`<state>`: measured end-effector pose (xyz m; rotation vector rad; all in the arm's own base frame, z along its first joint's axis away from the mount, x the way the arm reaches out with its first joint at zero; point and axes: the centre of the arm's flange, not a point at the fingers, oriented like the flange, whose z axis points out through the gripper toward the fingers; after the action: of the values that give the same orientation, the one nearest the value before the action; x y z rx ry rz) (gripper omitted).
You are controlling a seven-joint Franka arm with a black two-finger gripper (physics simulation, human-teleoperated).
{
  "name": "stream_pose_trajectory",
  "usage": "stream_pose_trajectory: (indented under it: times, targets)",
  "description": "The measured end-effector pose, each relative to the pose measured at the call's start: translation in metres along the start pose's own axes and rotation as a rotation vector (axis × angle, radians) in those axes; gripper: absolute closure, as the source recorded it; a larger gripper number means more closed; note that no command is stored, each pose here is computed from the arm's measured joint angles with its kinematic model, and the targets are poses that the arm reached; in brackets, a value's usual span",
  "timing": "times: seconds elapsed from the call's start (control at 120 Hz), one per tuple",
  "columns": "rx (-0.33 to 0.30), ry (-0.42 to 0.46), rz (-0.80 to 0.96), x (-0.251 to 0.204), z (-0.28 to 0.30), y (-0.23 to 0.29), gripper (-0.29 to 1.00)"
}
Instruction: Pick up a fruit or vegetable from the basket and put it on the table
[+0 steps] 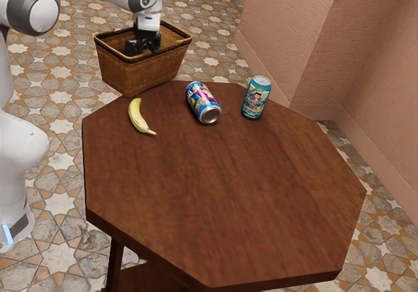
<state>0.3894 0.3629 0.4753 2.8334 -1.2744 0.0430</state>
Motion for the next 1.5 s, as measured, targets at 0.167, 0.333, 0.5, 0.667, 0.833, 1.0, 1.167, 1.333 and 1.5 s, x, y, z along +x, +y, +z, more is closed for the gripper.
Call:
stream_pose_trajectory:
  times: [0.167,0.333,0.5,0.667,0.833,1.0,1.167,1.333,1.5]
  targets:
    - [-0.005,0.005,-0.045,-0.001,0.005,-0.004,0.00]
    - [0.010,0.012,-0.072,-0.002,0.003,-0.025,0.00]
    - [0.004,0.016,-0.096,-0.004,0.008,-0.037,0.00]
    - [-0.018,0.010,-0.113,-0.007,0.022,-0.041,0.00]
    - [-0.026,-0.002,-0.126,-0.008,0.026,-0.038,0.00]
    - [-0.031,-0.007,-0.161,-0.024,0.031,-0.034,0.00]
    - [-0.026,-0.008,-0.194,-0.039,0.032,-0.034,0.00]
    - [-0.025,-0.007,-0.189,-0.035,0.038,-0.037,0.00]
    - [-0.024,-0.006,-0.192,-0.034,0.042,-0.039,0.00]
